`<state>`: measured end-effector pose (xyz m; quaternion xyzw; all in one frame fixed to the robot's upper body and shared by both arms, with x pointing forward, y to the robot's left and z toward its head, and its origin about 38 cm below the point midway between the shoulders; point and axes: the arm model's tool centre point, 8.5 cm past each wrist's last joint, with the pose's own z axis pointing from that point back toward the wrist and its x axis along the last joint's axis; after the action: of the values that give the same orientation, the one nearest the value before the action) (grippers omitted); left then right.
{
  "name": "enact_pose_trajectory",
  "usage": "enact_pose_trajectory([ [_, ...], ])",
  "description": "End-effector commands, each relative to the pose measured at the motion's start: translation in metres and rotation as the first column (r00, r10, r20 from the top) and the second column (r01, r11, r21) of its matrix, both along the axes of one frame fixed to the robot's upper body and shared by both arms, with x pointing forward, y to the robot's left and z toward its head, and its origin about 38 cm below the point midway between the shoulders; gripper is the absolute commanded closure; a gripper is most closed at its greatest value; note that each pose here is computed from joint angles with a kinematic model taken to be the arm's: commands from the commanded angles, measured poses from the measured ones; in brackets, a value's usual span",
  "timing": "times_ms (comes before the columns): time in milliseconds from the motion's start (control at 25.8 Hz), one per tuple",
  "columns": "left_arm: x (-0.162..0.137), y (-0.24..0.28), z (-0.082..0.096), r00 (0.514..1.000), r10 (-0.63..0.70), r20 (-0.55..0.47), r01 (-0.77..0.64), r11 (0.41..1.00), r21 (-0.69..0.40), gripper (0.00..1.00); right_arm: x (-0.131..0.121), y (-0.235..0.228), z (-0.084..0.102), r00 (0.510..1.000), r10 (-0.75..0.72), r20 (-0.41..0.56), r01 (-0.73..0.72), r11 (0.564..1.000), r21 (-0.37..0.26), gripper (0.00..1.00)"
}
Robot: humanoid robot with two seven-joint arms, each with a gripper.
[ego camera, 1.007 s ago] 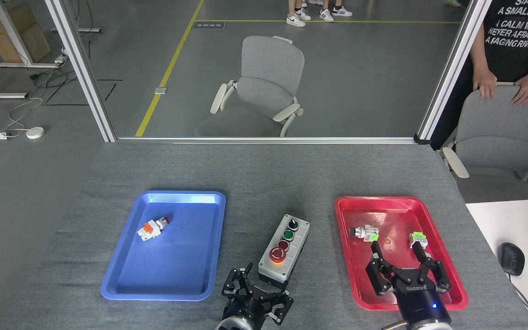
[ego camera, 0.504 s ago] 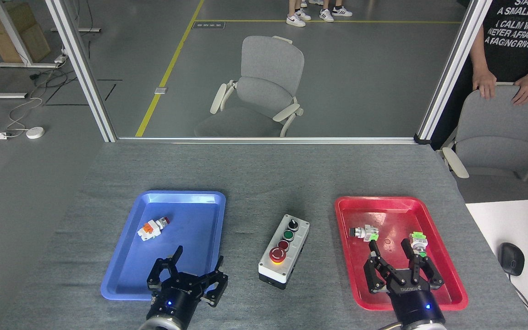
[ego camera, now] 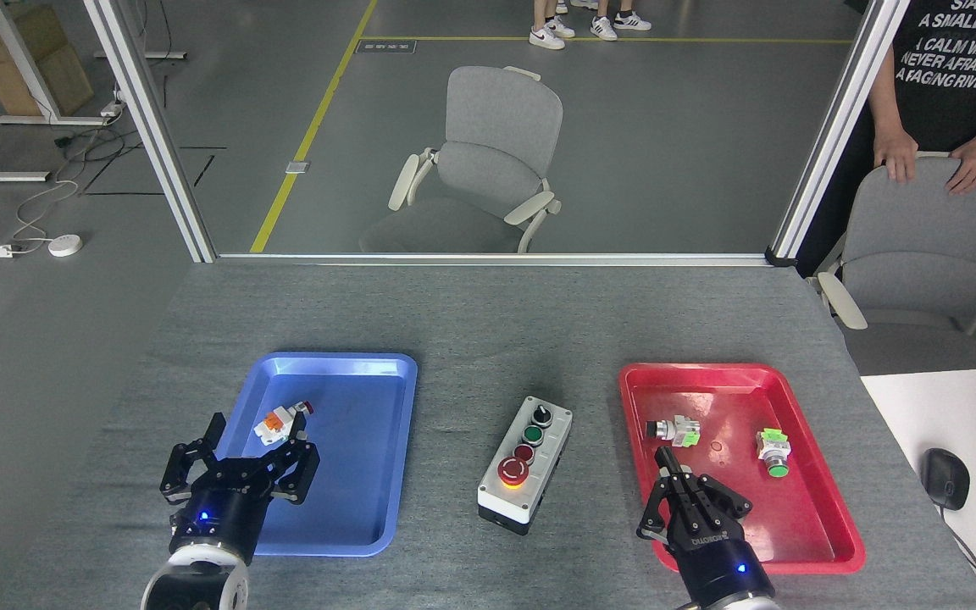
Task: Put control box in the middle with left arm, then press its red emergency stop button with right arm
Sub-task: 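Move the right gripper from the red tray to the control box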
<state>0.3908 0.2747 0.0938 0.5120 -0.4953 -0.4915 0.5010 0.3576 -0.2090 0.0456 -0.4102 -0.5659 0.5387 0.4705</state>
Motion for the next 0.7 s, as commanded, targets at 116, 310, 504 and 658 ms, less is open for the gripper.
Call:
enact_pose_trajectory([
  [116,0.001,0.014,0.003,0.998,0.041,0.037,-0.041,0.999,-0.006,0.01,0.009,0.041,-0.001,0.998,0.057,-0.023,-0.057,0.998,-0.010,1.00],
  [310,0.001,0.017,-0.005,0.996,0.076,0.044,-0.075,0.997,-0.036,0.01,0.021,0.070,0.001,0.996,0.090,-0.025,-0.090,0.996,-0.011,1.00],
  [504,0.001,0.015,-0.010,0.996,0.079,0.033,-0.077,0.994,-0.073,0.01,0.028,0.100,-0.005,0.990,0.131,-0.046,-0.132,0.991,-0.027,1.00],
  [658,0.001,0.016,-0.011,0.996,0.079,0.028,-0.076,0.994,-0.083,0.01,0.029,0.120,-0.008,0.986,0.157,-0.059,-0.159,0.987,-0.020,1.00],
])
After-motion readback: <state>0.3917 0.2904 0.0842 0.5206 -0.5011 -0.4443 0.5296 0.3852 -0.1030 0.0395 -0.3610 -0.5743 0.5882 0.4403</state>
